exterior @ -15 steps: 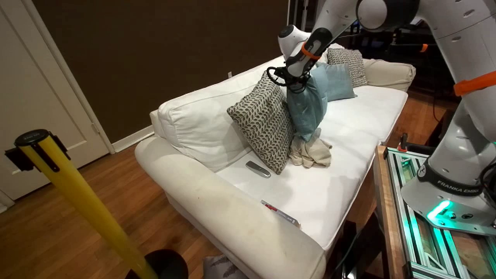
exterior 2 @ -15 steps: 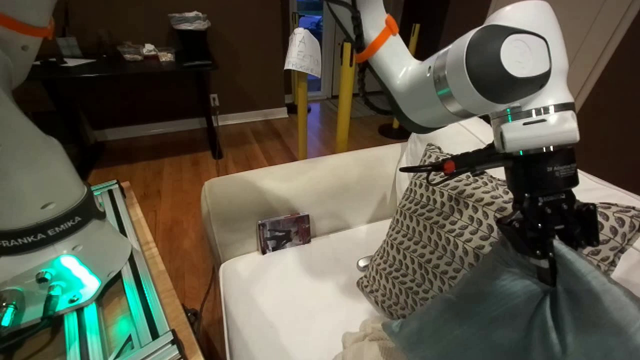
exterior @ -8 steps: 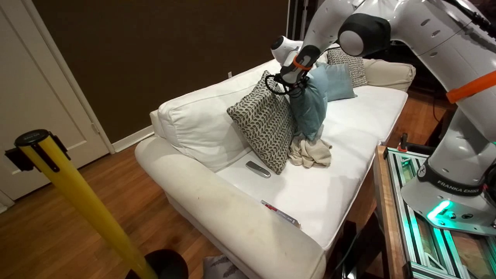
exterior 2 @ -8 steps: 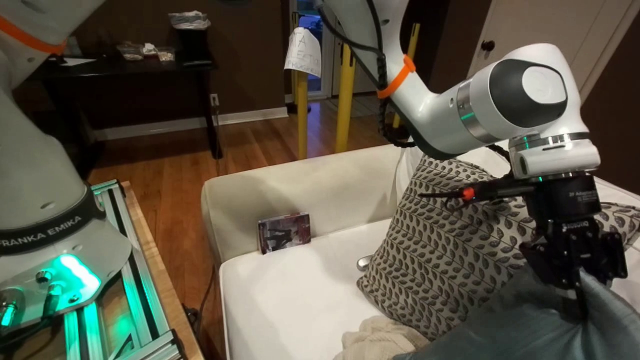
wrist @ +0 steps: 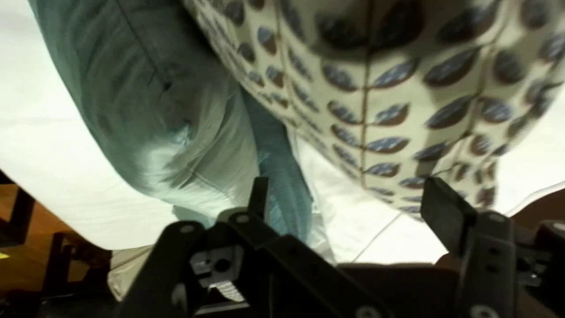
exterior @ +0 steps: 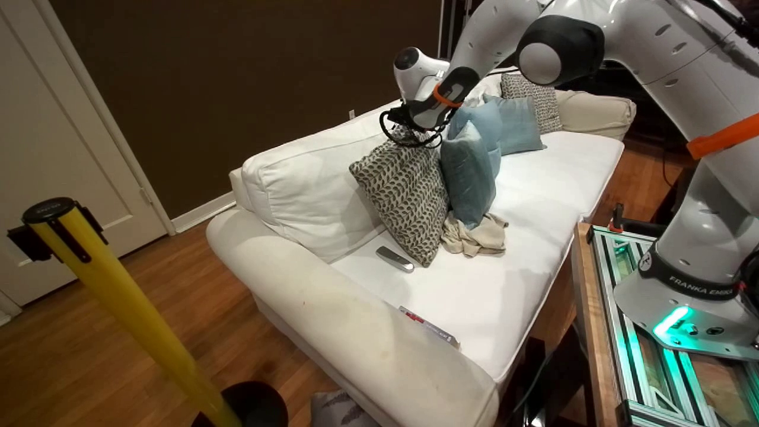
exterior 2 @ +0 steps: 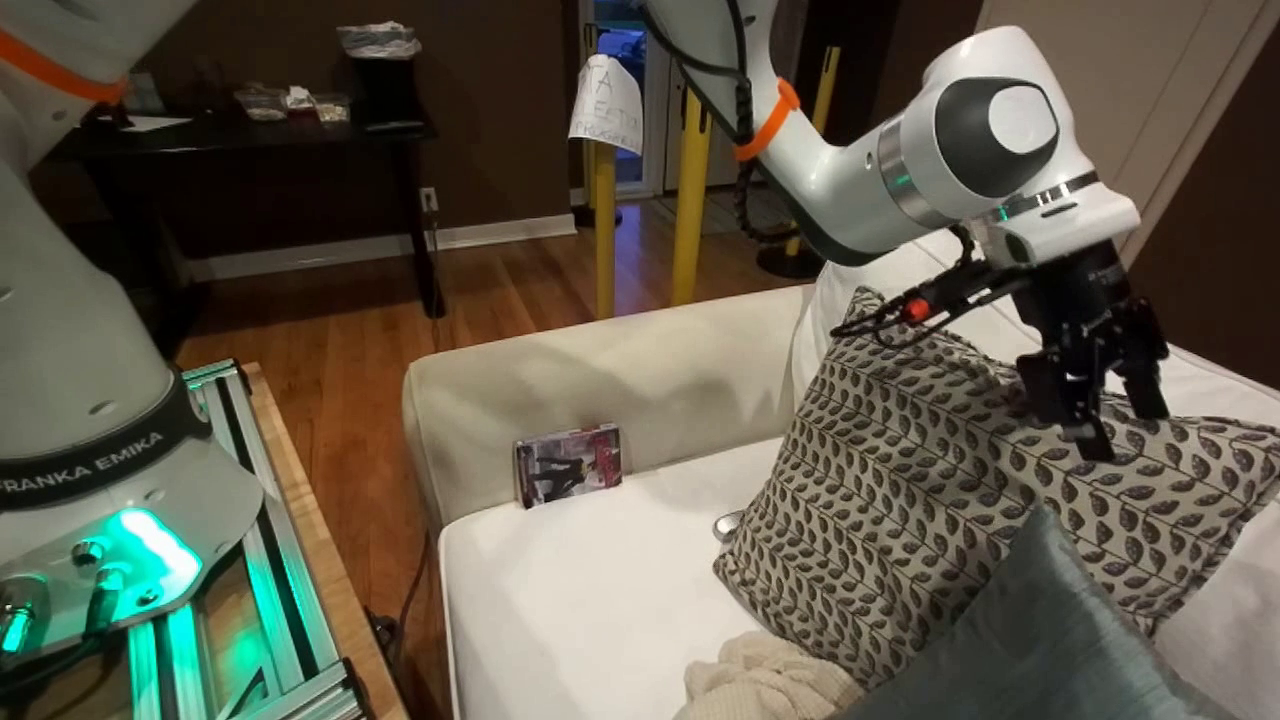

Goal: Move the blue pillow on the left to the right

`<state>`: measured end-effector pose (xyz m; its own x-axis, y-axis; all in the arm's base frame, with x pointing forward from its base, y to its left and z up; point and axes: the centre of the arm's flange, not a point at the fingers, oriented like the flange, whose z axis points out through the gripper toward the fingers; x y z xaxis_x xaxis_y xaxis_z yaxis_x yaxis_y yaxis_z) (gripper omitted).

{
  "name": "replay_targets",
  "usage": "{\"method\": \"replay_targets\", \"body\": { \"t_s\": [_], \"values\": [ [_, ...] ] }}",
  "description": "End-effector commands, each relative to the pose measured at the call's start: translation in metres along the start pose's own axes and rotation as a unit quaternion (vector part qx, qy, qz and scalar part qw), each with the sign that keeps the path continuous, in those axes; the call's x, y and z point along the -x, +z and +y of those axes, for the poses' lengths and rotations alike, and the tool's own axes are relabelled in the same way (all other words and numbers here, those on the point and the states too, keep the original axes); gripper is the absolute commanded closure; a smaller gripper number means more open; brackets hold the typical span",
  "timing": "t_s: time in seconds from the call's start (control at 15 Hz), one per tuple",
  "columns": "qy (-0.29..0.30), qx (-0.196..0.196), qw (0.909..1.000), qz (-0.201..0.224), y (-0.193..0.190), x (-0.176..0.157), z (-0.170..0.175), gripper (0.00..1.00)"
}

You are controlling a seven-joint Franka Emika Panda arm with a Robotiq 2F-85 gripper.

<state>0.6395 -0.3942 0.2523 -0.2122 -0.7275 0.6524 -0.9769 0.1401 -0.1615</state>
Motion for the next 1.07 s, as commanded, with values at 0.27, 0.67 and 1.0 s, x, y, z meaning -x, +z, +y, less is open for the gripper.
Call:
{"method": "replay_targets", "body": {
  "t_s": [0.27,0.67,1.0],
  "values": [
    [-0.174,-0.030,0.9783,-0.109,-0.118,0.074,0.048,0.00],
    [-0.319,-0.060,0.9303,-0.171,-0.189,0.120,0.076,0.00],
    [-0.369,-0.084,0.9077,-0.182,-0.204,0.166,0.072,0.00]
  ]
}}
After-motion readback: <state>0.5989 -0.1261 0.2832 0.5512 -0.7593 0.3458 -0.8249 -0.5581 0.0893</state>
